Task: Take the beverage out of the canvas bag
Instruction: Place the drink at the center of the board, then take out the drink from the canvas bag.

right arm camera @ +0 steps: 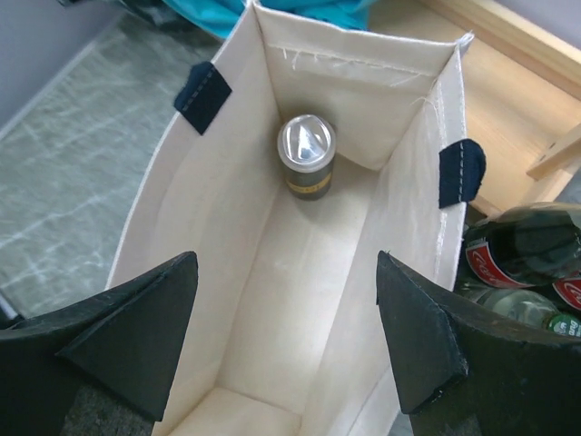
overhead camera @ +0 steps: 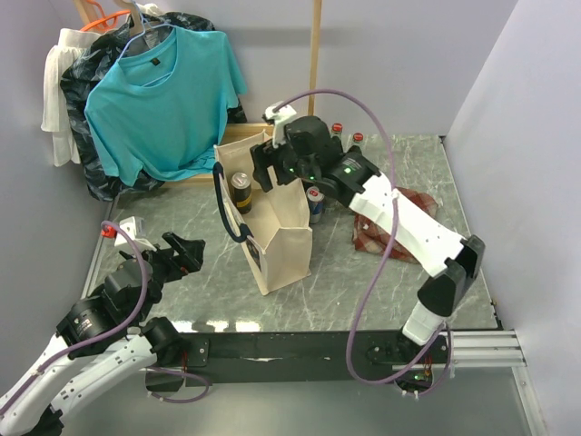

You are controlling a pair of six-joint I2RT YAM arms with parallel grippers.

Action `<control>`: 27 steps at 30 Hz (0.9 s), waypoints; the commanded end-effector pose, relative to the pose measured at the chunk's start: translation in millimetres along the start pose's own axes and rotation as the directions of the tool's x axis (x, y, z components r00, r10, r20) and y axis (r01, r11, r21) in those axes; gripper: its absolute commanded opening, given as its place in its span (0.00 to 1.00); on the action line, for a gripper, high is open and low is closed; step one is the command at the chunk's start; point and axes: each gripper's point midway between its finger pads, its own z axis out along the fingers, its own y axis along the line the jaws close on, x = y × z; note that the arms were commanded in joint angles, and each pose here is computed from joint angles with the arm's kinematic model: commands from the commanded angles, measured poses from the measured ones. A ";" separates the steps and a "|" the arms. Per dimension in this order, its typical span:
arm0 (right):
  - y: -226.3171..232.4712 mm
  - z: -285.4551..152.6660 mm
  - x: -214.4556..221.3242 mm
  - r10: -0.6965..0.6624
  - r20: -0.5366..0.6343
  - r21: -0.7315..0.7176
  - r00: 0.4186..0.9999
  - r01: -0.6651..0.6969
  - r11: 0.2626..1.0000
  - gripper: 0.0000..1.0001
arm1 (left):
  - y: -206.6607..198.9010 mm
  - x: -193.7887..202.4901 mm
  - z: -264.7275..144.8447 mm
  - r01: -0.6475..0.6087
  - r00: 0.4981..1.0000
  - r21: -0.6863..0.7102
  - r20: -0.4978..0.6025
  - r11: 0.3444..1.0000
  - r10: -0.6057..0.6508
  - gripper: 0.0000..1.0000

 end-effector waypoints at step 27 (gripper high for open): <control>15.0 70.3 17.1 -0.058 -0.107 -0.012 0.993 0.057 0.998 0.86 | 0.8 -5.3 4.0 -0.002 1.000 -0.043 0.013 0.999 0.002 0.96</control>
